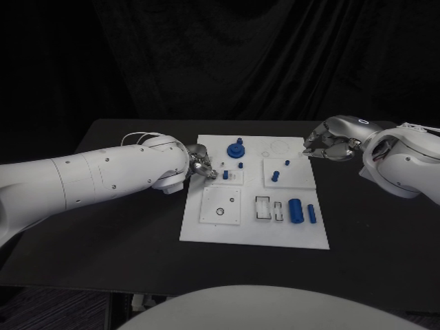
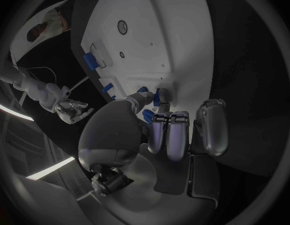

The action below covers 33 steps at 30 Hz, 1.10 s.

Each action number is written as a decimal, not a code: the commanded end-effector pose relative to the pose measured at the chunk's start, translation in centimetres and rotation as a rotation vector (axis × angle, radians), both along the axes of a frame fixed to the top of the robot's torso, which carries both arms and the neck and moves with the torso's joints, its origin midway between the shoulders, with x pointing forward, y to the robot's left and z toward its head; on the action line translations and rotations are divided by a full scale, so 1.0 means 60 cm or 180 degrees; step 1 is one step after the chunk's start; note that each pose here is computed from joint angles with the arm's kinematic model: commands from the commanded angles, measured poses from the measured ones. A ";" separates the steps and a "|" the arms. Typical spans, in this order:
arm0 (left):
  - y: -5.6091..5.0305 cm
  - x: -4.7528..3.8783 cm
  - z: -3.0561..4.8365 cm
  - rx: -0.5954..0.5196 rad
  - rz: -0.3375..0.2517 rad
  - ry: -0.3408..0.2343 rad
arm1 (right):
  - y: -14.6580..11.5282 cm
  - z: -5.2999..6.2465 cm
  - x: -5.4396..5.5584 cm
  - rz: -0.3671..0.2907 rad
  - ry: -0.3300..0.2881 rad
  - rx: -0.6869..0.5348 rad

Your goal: Assemble the parts on the task board

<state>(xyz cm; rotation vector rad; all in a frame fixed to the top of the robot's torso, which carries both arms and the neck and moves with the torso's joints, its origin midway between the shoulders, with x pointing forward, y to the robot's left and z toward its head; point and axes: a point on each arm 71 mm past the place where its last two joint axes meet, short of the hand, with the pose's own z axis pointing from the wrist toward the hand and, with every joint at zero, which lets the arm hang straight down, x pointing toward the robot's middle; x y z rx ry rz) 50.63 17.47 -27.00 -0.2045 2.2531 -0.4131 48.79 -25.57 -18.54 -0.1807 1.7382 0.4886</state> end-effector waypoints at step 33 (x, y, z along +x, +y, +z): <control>0.001 -0.011 -0.003 0.0023 -0.0052 0.0074 | -0.003 -0.007 -0.001 -0.0067 0.0076 -0.0048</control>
